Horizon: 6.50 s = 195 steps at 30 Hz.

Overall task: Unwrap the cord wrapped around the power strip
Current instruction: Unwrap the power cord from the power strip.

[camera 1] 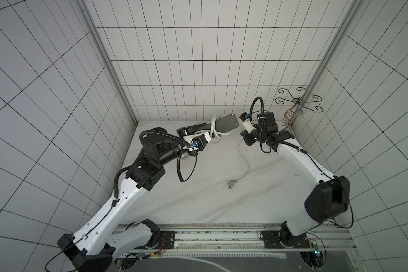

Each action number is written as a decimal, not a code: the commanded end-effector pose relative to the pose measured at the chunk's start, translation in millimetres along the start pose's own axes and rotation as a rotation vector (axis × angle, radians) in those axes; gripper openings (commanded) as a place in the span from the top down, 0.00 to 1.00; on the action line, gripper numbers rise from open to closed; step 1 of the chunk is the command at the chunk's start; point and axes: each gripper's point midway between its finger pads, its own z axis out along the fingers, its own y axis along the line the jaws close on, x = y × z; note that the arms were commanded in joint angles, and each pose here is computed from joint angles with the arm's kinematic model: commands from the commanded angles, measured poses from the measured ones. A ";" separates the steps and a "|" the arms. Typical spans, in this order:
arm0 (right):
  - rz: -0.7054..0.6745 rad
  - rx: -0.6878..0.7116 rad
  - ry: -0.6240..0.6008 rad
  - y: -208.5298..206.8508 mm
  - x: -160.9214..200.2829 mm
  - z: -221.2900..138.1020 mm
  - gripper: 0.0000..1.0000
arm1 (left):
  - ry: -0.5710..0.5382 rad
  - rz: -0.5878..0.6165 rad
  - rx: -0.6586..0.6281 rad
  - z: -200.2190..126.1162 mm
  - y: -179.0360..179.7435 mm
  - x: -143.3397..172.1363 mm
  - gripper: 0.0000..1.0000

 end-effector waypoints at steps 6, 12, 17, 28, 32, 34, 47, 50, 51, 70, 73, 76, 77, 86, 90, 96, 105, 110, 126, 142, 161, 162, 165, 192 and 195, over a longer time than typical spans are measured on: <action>0.155 0.034 -0.114 7.0 11.6 -61.4 0.23 | 0.058 -0.170 -0.237 15.3 54.8 8.9 1.00; 0.039 -0.110 -0.291 51.6 -33.8 -125.7 0.21 | 0.054 -0.250 -0.203 18.5 45.2 11.9 1.00; -0.229 -0.297 -0.618 151.9 -65.3 -159.2 0.27 | 0.059 -0.255 -0.158 19.3 32.7 16.0 1.00; -0.186 -0.320 -0.852 175.4 -106.3 -131.5 0.39 | 0.063 -0.282 -0.110 19.0 22.2 17.4 1.00; -0.167 -0.330 -0.854 177.6 -104.8 -115.7 0.50 | 0.063 -0.287 -0.110 19.2 22.2 17.5 1.00; -0.162 -0.340 -0.850 179.4 -104.2 -109.9 0.57 | 0.062 -0.288 -0.112 19.0 22.6 16.9 1.00; -0.129 -0.399 -0.792 184.7 -101.4 -108.3 1.00 | 0.074 -0.322 -0.126 20.2 22.2 23.8 1.00; -0.125 -0.382 -0.706 179.9 -98.1 -122.4 1.00 | 0.156 -0.296 -0.156 21.7 22.3 43.8 1.00; -0.123 -0.362 -0.677 176.1 -97.4 -128.2 1.00 | 0.204 -0.266 -0.160 22.4 18.7 55.4 1.00; -0.102 -0.027 -0.333 54.1 -164.9 -110.4 1.00 | 0.475 0.104 -0.043 -17.8 -47.3 123.5 1.00; -0.117 -0.030 -0.264 38.3 -150.7 -76.3 1.00 | 0.390 0.153 0.073 -26.3 -70.0 108.8 1.00; -0.130 -0.113 -0.187 44.5 -126.4 -39.4 1.00 | 0.269 0.119 0.111 -33.9 -77.5 82.6 1.00; -0.127 -0.153 -0.169 50.2 -118.9 -30.1 1.00 | 0.233 0.100 0.108 -35.5 -76.4 73.4 1.00; 0.059 -0.459 -0.040 107.4 -44.1 18.6 1.00 | 0.114 -0.034 -0.145 -36.6 -14.3 32.7 1.00; 0.113 -0.449 -0.052 109.9 -34.1 9.0 0.80 | 0.095 -0.142 -0.284 -34.8 17.5 29.8 1.00; 0.153 -0.187 -0.204 64.7 -66.2 -57.5 0.30 | 0.104 -0.236 -0.349 -31.7 36.3 31.0 1.00; -0.289 -0.292 -0.639 174.2 -83.9 -129.1 0.31 | 0.067 -0.302 -0.311 -31.5 30.0 27.3 1.00; -0.316 -0.242 -0.754 184.9 -97.3 -102.6 0.34 | 0.067 -0.334 -0.294 -36.3 26.4 26.5 1.00; -0.369 -0.197 -0.682 177.7 -64.2 -7.0 0.43 | 0.037 -0.389 -0.209 -53.9 16.3 7.5 1.00; -0.326 -0.326 -0.646 193.7 -56.9 -25.7 1.00 | 0.176 -0.339 -0.331 -57.0 34.4 34.9 1.00; -0.305 0.128 -0.698 52.5 -204.2 -188.5 1.00 | 0.392 0.004 -0.118 -73.6 -44.5 116.5 1.00; -0.307 0.138 -0.674 46.3 -210.3 -180.2 1.00 | 0.369 0.027 -0.085 -75.5 -51.4 111.6 1.00; -0.276 0.131 -0.560 27.5 -212.4 -137.6 1.00 | 0.321 0.044 -0.037 -81.1 -59.9 99.0 1.00; 0.008 0.008 -0.001 25.1 -11.1 17.4 0.26 | 0.203 -0.364 -0.447 -72.9 34.6 75.1 1.00; 0.073 -0.060 -0.110 41.8 -24.7 -18.3 0.24 | 0.165 -0.384 -0.447 -70.4 35.7 71.6 1.00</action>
